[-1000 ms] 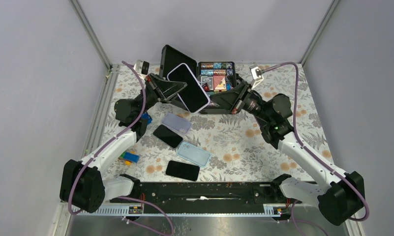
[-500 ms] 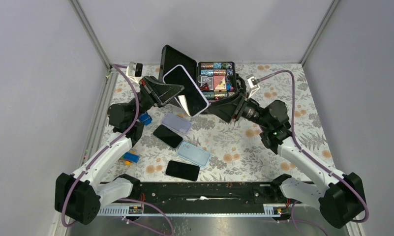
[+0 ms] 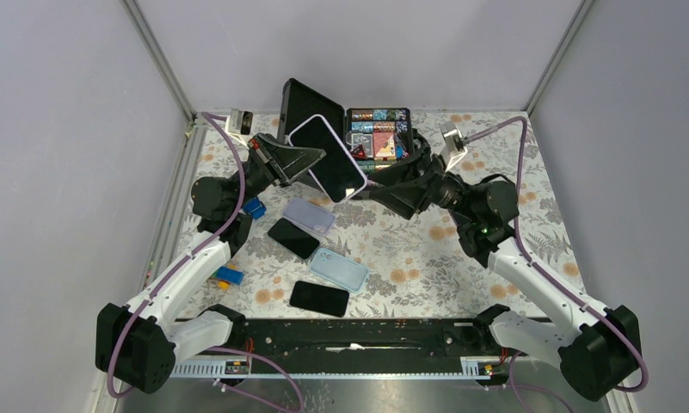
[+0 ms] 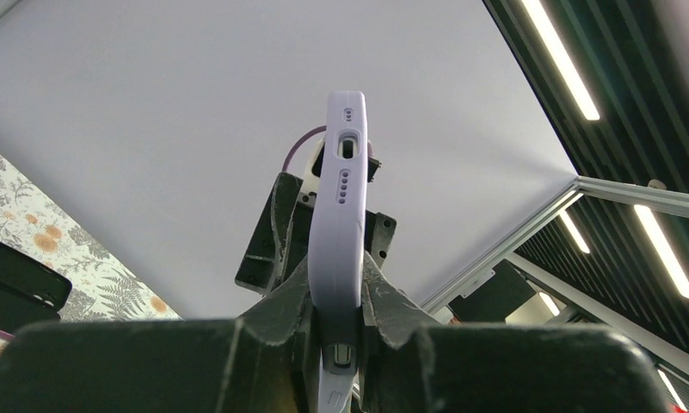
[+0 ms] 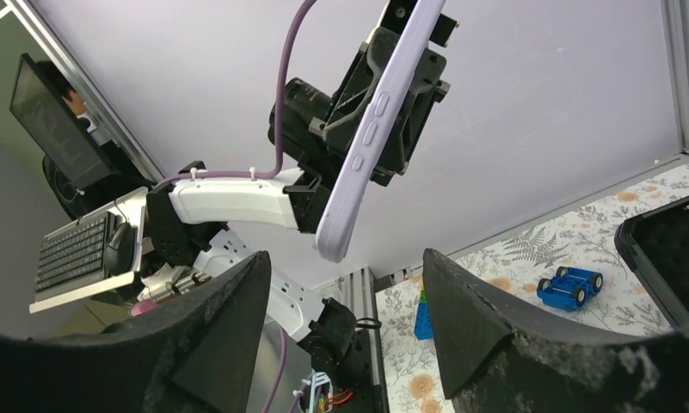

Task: Take the phone out of the phone case
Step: Remove the phone case from the phone.

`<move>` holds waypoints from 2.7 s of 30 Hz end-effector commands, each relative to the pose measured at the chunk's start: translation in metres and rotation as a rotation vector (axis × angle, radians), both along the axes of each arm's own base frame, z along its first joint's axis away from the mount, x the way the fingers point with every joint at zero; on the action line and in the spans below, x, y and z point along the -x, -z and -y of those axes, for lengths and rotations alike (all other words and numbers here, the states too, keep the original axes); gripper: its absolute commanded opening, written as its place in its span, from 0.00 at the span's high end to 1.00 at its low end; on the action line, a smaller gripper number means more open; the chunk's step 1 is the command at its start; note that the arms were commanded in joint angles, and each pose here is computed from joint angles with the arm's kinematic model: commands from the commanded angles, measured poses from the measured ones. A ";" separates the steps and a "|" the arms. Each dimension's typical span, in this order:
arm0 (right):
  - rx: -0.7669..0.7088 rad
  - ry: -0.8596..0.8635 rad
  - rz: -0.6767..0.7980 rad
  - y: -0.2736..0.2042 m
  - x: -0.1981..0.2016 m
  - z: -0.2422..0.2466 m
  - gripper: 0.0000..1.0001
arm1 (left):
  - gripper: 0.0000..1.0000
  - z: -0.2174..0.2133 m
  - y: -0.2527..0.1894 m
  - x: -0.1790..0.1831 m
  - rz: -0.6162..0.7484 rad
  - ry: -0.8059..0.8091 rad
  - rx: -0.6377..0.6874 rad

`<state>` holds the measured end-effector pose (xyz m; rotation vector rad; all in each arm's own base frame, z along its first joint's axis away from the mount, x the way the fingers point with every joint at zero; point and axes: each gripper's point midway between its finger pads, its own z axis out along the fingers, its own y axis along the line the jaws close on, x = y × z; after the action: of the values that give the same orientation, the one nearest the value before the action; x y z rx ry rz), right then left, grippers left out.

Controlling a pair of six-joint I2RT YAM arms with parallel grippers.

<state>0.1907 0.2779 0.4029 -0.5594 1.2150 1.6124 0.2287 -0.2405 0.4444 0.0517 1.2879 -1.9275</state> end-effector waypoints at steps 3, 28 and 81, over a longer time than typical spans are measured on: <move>-0.016 0.004 0.042 -0.025 -0.001 -0.004 0.33 | 1.00 -0.010 -0.031 0.012 0.108 -0.033 0.069; 0.116 -0.007 -0.062 0.010 -0.022 -0.022 0.96 | 1.00 -0.018 -0.049 0.048 0.161 0.120 0.169; -0.008 -0.067 0.239 -0.003 0.017 -0.017 0.17 | 1.00 -0.012 -0.028 0.021 0.066 -0.003 0.072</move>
<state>0.2062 0.2979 0.3609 -0.6947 1.2368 1.4888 0.2088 -0.2381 0.4546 0.0657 1.2657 -2.0550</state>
